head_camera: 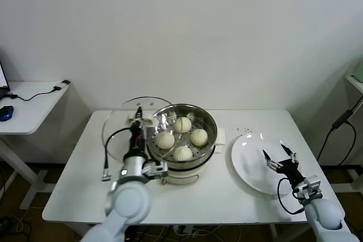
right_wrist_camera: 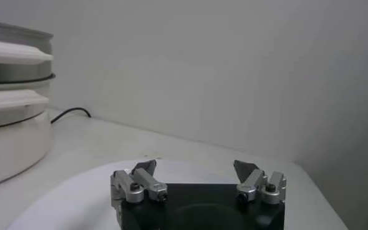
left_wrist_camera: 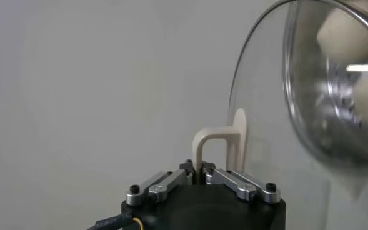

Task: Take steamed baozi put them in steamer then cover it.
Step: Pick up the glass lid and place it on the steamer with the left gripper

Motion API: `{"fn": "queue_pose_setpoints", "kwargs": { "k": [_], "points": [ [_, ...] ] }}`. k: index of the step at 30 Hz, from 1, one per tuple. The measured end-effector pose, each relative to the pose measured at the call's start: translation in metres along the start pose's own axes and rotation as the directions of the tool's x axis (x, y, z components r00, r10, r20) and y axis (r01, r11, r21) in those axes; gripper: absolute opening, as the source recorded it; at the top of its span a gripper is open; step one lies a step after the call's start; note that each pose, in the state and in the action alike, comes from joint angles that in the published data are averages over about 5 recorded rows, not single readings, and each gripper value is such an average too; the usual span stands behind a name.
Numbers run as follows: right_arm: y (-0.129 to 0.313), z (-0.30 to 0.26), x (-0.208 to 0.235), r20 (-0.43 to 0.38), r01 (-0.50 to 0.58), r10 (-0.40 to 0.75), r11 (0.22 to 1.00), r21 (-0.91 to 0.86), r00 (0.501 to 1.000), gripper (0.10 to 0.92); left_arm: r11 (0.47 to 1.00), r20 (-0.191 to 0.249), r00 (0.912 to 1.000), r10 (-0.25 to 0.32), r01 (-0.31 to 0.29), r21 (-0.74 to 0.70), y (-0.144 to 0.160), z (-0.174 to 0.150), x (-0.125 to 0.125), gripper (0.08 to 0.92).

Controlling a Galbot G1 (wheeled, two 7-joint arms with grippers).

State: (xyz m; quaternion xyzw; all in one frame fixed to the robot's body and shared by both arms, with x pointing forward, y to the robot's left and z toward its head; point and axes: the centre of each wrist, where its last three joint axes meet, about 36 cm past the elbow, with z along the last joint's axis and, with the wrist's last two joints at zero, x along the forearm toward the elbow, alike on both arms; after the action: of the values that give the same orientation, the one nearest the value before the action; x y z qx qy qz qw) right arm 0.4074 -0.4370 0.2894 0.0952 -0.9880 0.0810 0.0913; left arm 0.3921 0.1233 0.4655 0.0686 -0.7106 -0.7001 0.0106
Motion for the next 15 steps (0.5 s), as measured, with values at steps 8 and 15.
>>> {"fn": "queue_pose_setpoints", "kwargs": {
  "k": [8, 15],
  "points": [
    [-0.001, 0.001, 0.0, 0.005, -0.001, 0.001, 1.0, 0.001, 1.0, 0.823, 1.0, 0.039, 0.9992, 0.005, -0.006, 0.013, -0.007, -0.066, -0.018, 0.149],
    [-0.003, 0.001, -0.001, 0.008, -0.004, 0.004, 1.0, 0.004, 1.0, 0.823, 0.999, 0.057, 0.9975, 0.042, -0.043, 0.019, -0.017, -0.108, -0.027, 0.149]
  ]
}}
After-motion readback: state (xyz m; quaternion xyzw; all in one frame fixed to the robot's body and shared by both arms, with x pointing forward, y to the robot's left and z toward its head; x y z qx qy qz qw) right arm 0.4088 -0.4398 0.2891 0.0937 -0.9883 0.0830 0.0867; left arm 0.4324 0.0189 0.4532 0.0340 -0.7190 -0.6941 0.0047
